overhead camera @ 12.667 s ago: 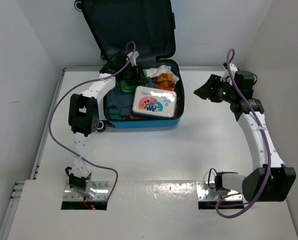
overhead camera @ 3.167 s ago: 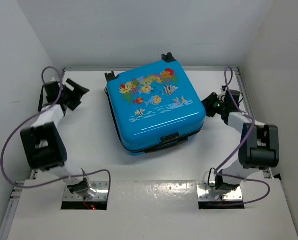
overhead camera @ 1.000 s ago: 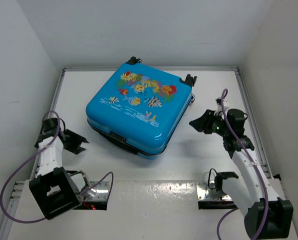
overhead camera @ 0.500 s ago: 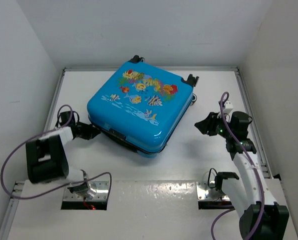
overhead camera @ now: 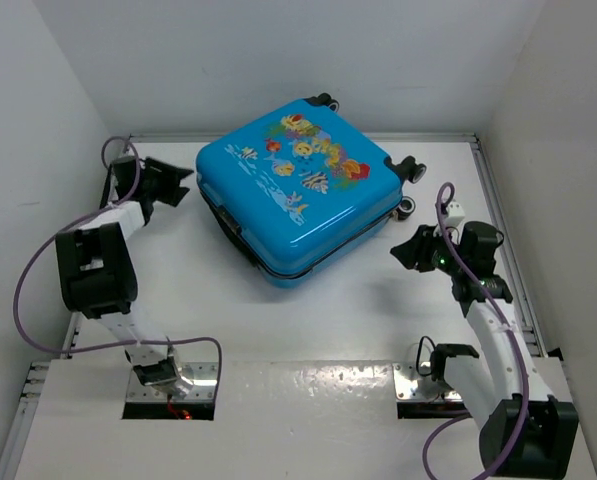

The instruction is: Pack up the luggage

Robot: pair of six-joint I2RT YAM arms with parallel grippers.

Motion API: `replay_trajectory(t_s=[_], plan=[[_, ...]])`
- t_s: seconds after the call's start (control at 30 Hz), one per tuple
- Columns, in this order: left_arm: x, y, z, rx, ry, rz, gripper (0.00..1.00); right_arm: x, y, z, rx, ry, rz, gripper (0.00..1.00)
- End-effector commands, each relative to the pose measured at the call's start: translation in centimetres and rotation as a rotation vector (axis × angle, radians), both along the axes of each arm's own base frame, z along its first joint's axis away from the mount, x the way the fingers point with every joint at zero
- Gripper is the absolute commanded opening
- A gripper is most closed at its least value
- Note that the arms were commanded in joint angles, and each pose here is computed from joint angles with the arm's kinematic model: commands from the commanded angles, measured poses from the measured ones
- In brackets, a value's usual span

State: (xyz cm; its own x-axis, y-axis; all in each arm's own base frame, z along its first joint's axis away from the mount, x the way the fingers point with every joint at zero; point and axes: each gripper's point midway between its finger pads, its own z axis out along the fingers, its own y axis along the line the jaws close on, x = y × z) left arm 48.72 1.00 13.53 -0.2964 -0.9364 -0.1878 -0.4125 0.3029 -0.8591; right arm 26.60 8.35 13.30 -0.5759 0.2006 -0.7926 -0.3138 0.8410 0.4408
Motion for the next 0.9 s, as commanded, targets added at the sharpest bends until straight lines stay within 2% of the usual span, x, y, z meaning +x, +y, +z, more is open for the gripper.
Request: replay_trajectory(t_s=[0.0, 0.1, 0.2, 0.33, 0.4, 0.43, 0.57, 0.7, 0.77, 0.87], plan=[[-0.3, 2.2, 5.3, 0.167, -0.135, -0.034, 0.72, 1.0, -1.2, 1.2, -0.078, -0.084, -0.03, 0.37], [-4.4, 3.3, 3.9, 0.276, -0.048, -0.076, 1.0, 1.6, -2.7, 1.1, -0.129, -0.114, -0.1, 0.37], [-8.6, 1.7, 1.7, 0.312, 0.022, -0.179, 1.0, 2.2, -3.7, 1.6, -0.155, -0.148, -0.14, 0.37], [-14.8, -1.9, -2.3, 0.248, 0.106, -0.211, 1.0, 3.3, -5.0, 1.9, -0.162, -0.147, -0.184, 0.37], [-15.7, -3.2, -1.6, 0.264, 0.077, -0.214, 1.0, 3.8, -5.3, 1.8, -0.147, -0.129, -0.183, 0.37], [-16.1, -4.5, -1.9, 0.254, 0.079, -0.231, 0.98, 4.2, -5.4, 2.4, -0.14, -0.134, -0.19, 0.37], [-16.0, -6.2, -2.1, 0.272, 0.081, -0.255, 0.81, 4.6, -5.7, 1.8, -0.122, -0.103, -0.197, 0.37], [-14.4, -7.0, -1.8, 0.276, 0.087, -0.273, 0.75, 4.6, -5.8, 1.6, -0.108, -0.096, -0.201, 0.37], [-14.0, -7.9, -2.7, 0.27, 0.12, -0.293, 0.68, 4.5, -5.7, 1.5, -0.108, -0.095, -0.195, 0.37], [-12.7, -8.9, -3.4, 0.271, 0.129, -0.315, 0.67, 4.6, -5.7, 1.8, -0.112, -0.1, -0.19, 0.37]])
